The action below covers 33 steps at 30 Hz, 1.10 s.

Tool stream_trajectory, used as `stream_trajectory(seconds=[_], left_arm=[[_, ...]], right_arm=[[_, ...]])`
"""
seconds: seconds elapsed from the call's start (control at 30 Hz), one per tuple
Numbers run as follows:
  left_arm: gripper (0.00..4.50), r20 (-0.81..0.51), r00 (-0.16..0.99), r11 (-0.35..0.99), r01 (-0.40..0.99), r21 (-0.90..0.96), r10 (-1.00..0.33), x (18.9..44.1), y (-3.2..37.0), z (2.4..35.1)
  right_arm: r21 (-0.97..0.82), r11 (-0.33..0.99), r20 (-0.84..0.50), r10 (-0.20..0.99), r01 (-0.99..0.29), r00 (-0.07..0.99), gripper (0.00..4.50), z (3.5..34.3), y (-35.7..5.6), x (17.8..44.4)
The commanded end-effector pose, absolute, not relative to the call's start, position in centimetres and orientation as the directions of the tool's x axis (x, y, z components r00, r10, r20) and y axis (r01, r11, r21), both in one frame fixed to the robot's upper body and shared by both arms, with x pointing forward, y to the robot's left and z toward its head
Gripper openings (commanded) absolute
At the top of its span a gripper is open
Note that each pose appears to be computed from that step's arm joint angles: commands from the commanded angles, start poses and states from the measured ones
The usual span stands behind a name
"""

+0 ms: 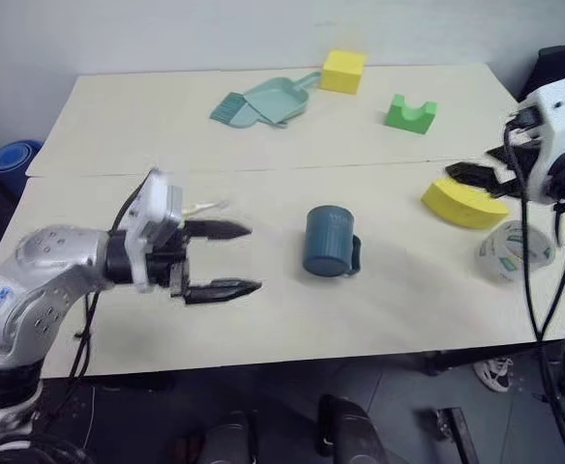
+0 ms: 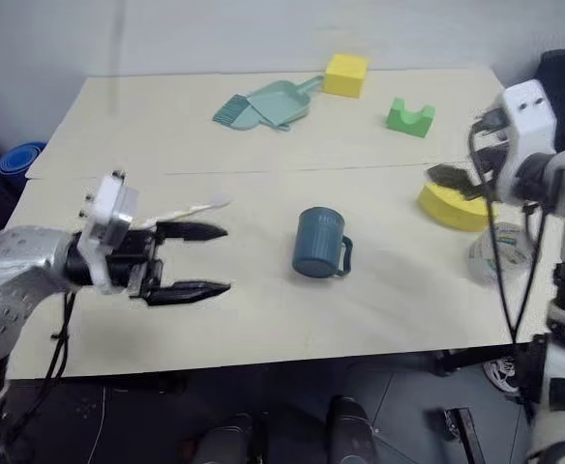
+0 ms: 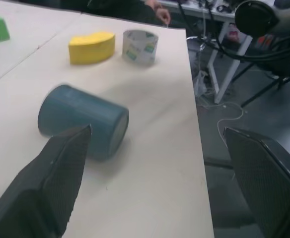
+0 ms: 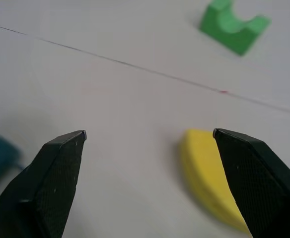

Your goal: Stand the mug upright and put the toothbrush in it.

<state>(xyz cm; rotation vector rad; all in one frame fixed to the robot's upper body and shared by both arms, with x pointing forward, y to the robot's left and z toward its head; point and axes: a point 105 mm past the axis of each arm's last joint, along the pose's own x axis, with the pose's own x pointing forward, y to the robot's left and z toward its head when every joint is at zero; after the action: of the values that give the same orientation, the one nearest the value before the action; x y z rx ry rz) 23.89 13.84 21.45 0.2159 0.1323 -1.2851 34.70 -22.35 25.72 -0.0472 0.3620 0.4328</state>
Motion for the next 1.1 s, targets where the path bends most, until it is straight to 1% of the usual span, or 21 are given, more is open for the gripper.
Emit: stream_trajectory(seconds=[0.03, 0.2, 0.33, 0.43, 0.53, 0.67, 0.8, 0.93, 1.03, 1.1], left_arm=[[4.50, -0.229, 0.322, 0.293, 0.944, 0.154, -0.919, 22.4, 14.3, 22.2], [4.50, -0.206, 0.343, 0.310, 0.934, 0.176, -0.916, 22.0, 14.1, 23.1], [4.50, -0.210, 0.364, 0.330, 0.927, 0.180, -0.907, 21.7, 14.5, 23.3], [4.50, -0.205, 0.387, 0.353, 0.918, 0.182, -0.899, 21.6, 14.7, 23.3], [4.50, -0.199, 0.397, 0.364, 0.913, 0.182, -0.896, 21.5, 14.7, 23.3], [4.50, -0.198, 0.404, 0.371, 0.910, 0.182, -0.893, 21.5, 14.7, 23.3], [4.50, -0.197, 0.405, 0.372, 0.910, 0.186, -0.893, 21.7, 14.7, 23.4], [4.50, -0.194, 0.400, 0.367, 0.912, 0.186, -0.896, 21.8, 14.7, 23.6], [4.50, -0.189, 0.396, 0.361, 0.913, 0.191, -0.899, 22.1, 14.7, 23.8], [4.50, -0.182, 0.394, 0.359, 0.913, 0.195, -0.901, 22.2, 14.6, 24.0]], right_arm=[[0.188, 0.888, -0.391, 0.460, -0.420, 0.797, 4.25, 22.8, -20.5, 33.6], [0.296, 0.872, -0.446, 0.487, -0.389, 0.751, 4.25, 18.7, -18.7, 33.8], [0.322, 0.863, -0.494, 0.504, -0.389, 0.709, 4.25, 16.9, -17.5, 33.6], [0.343, 0.859, -0.511, 0.510, -0.381, 0.692, 4.25, 16.4, -16.9, 33.9], [0.335, 0.878, -0.535, 0.477, -0.343, 0.698, 4.25, 16.2, -17.6, 34.2], [0.350, 0.882, -0.555, 0.467, -0.316, 0.689, 4.25, 15.8, -17.8, 34.5], [0.356, 0.872, -0.582, 0.489, -0.336, 0.650, 4.25, 14.8, -16.6, 34.3], [0.348, 0.866, -0.597, 0.499, -0.358, 0.628, 4.25, 14.7, -15.4, 34.7], [0.329, 0.871, -0.620, 0.491, -0.365, 0.612, 3.64, 14.5, -14.9, 34.9], [0.310, 0.877, -0.642, 0.478, -0.367, 0.600, 2.98, 14.0, -14.9, 34.9]])
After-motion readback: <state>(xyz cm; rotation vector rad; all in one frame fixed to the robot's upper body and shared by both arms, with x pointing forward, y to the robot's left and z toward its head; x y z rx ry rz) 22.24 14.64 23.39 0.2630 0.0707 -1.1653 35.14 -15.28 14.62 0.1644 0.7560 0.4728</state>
